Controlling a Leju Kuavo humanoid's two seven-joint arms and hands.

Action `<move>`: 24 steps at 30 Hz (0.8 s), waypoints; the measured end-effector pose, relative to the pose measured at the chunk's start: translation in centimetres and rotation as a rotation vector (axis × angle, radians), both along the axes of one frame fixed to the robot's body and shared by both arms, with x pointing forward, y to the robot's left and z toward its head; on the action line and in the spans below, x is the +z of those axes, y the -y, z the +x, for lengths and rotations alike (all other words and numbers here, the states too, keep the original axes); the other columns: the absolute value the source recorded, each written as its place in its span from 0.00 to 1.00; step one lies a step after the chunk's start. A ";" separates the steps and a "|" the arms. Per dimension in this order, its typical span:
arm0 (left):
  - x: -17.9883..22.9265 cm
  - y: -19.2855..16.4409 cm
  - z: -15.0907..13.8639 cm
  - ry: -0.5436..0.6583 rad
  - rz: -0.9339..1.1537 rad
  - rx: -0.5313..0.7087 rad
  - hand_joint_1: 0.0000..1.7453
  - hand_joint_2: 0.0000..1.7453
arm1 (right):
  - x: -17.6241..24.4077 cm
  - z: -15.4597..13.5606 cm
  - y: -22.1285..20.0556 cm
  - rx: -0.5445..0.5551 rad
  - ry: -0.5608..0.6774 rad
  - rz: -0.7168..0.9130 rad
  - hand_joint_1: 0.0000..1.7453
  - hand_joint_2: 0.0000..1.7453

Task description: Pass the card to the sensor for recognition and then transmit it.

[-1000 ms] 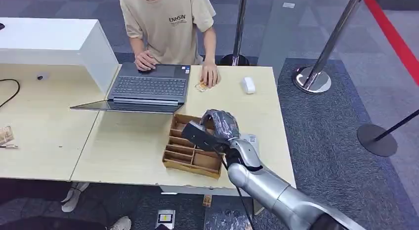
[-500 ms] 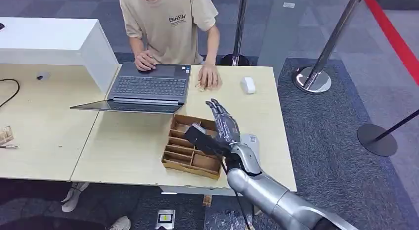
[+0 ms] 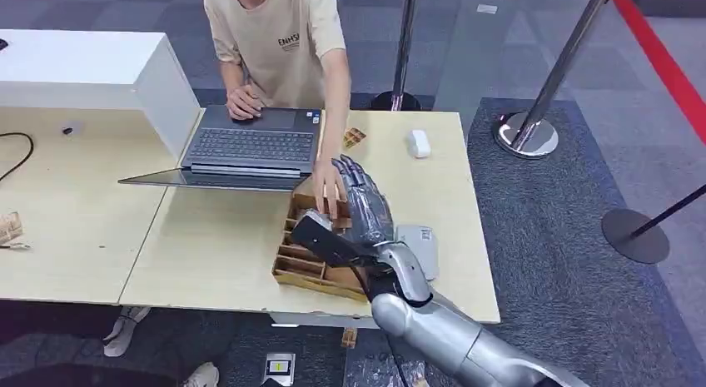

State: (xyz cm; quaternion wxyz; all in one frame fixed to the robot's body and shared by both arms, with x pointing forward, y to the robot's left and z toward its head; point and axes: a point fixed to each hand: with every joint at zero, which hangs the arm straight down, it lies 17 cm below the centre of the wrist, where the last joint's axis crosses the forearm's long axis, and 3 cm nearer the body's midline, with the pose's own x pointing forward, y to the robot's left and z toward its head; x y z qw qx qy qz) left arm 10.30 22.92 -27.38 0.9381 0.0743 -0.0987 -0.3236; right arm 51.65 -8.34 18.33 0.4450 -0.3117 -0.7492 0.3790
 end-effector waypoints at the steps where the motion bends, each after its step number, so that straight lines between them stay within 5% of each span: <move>1: 0.0 0.0 -0.1 -0.002 -0.001 0.002 0.00 1.00 | -0.1 -0.1 -0.1 0.006 -0.007 -0.003 0.00 1.00; 24: 0.0 0.2 -0.2 -0.005 -0.013 -0.009 0.00 1.00 | -4.7 -0.7 2.0 0.033 -0.114 -0.140 0.01 1.00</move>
